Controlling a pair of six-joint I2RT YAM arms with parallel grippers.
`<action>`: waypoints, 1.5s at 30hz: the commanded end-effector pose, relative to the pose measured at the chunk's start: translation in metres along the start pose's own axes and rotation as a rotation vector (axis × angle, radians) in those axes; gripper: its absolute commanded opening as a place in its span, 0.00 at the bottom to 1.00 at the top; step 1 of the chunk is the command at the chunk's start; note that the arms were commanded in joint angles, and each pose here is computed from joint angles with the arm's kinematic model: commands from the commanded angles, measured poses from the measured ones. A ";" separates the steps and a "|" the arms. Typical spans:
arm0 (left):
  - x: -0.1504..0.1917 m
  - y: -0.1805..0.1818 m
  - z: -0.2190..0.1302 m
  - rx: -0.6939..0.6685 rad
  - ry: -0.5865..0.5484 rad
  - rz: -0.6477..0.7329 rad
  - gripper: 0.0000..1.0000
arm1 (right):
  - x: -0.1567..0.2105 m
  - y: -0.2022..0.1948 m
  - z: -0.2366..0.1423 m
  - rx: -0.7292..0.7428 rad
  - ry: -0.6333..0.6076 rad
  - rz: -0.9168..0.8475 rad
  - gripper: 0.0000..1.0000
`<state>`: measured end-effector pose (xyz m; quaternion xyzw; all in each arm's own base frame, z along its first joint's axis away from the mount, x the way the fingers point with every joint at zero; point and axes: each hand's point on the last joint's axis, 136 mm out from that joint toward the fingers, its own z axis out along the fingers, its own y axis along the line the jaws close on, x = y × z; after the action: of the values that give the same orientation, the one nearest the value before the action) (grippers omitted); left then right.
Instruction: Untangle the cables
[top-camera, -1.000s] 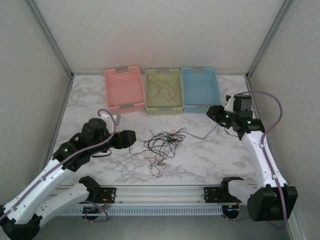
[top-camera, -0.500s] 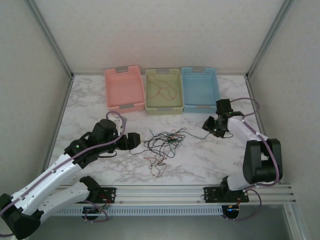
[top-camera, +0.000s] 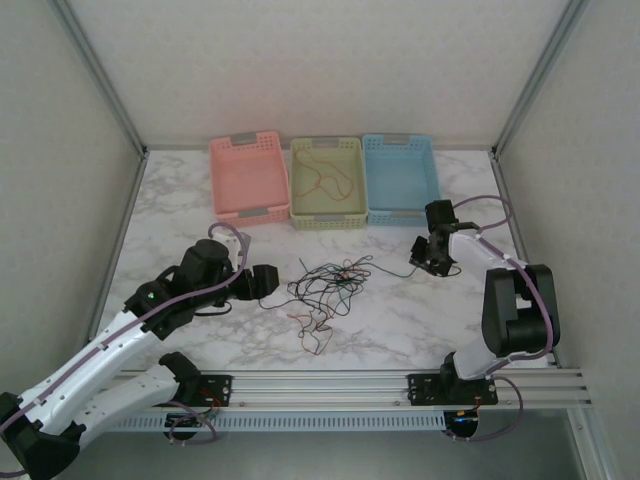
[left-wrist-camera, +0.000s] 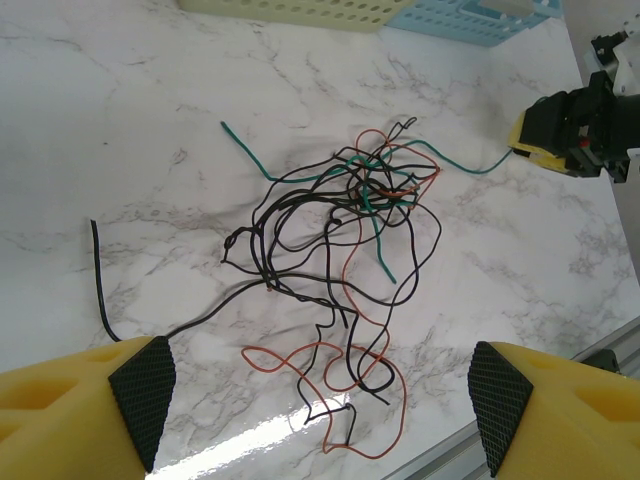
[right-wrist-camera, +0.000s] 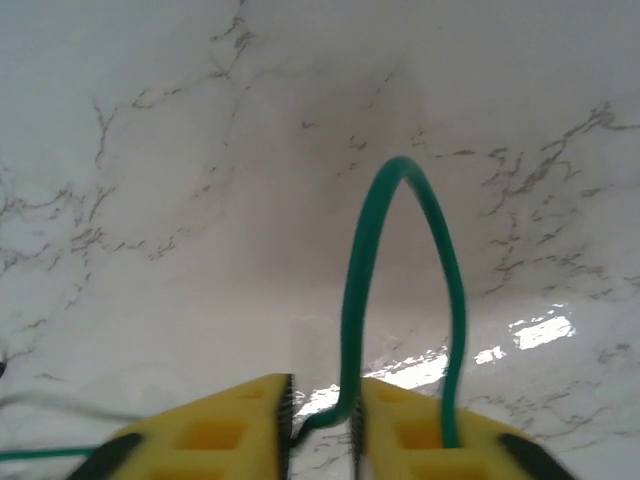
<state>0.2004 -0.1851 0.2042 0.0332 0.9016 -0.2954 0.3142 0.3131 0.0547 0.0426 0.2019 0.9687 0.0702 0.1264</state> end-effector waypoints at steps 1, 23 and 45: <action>0.004 0.005 -0.001 -0.021 0.000 -0.002 0.79 | -0.008 0.006 -0.004 -0.010 -0.030 0.004 0.11; 0.008 -0.014 0.013 0.092 0.034 0.015 0.78 | 0.006 0.154 -0.337 -1.012 -0.481 -0.298 0.00; 0.010 -0.093 0.094 0.296 -0.038 0.422 0.79 | 0.001 0.159 -0.349 -1.037 -0.445 -0.234 0.00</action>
<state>0.2103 -0.2971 0.1768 0.2356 0.8491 -0.3377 0.3309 0.2761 0.1711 0.4024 0.0076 0.7760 0.4768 0.4127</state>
